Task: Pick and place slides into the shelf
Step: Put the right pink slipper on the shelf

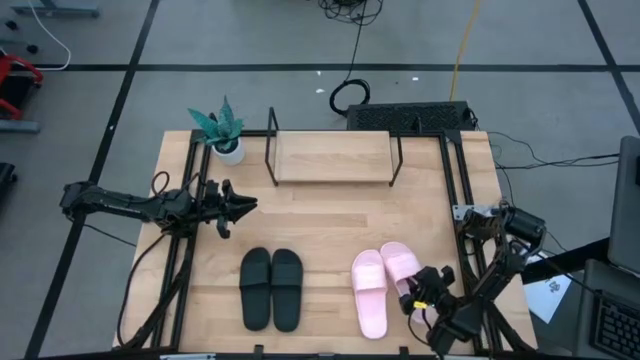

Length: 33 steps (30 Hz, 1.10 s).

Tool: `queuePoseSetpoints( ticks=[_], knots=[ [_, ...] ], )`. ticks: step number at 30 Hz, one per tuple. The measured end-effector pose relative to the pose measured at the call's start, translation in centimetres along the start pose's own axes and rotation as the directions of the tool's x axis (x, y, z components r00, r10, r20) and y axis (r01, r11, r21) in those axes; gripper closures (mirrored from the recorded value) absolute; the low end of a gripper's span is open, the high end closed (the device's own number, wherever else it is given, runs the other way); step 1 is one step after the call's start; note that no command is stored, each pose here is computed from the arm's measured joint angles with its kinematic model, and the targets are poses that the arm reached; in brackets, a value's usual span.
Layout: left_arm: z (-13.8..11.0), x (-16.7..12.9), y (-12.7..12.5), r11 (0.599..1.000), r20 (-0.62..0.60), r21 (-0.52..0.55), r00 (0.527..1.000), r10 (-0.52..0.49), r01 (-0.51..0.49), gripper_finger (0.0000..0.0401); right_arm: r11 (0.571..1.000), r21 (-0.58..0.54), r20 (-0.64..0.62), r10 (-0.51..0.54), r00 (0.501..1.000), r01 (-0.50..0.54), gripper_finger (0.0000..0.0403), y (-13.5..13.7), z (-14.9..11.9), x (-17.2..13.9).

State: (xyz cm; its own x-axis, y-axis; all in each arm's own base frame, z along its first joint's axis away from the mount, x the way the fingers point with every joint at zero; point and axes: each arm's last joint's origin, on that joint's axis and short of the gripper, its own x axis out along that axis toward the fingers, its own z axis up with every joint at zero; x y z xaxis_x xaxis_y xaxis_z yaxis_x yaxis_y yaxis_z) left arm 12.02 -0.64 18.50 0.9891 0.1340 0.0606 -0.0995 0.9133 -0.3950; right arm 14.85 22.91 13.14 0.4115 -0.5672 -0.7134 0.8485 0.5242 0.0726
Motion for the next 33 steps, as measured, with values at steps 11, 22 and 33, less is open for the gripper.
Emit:
queuePoseSetpoints(
  ticks=[11, 22, 33],
  knots=[
    [0.0, 0.0, 0.0, 1.000, 0.000, 0.002, 1.000, 0.000, 0.000, 0.0313, 0.999, -0.051, 0.058, 0.019, 0.998, -0.016, 0.0371, 0.2, 0.6, 1.8],
    [0.0, 0.0, 0.0, 1.000, 0.000, 0.013, 1.000, 0.000, 0.000, 0.0313, 0.996, -0.038, 0.079, 0.080, 0.994, -0.077, 0.0395, 0.6, 0.4, 1.0],
    [0.0, 0.0, 0.0, 1.000, 0.000, 0.016, 1.000, 0.000, 0.000, 0.0313, 0.993, -0.024, 0.088, 0.115, 0.990, -0.113, 0.0396, 1.2, 0.4, 0.4]
  ],
)
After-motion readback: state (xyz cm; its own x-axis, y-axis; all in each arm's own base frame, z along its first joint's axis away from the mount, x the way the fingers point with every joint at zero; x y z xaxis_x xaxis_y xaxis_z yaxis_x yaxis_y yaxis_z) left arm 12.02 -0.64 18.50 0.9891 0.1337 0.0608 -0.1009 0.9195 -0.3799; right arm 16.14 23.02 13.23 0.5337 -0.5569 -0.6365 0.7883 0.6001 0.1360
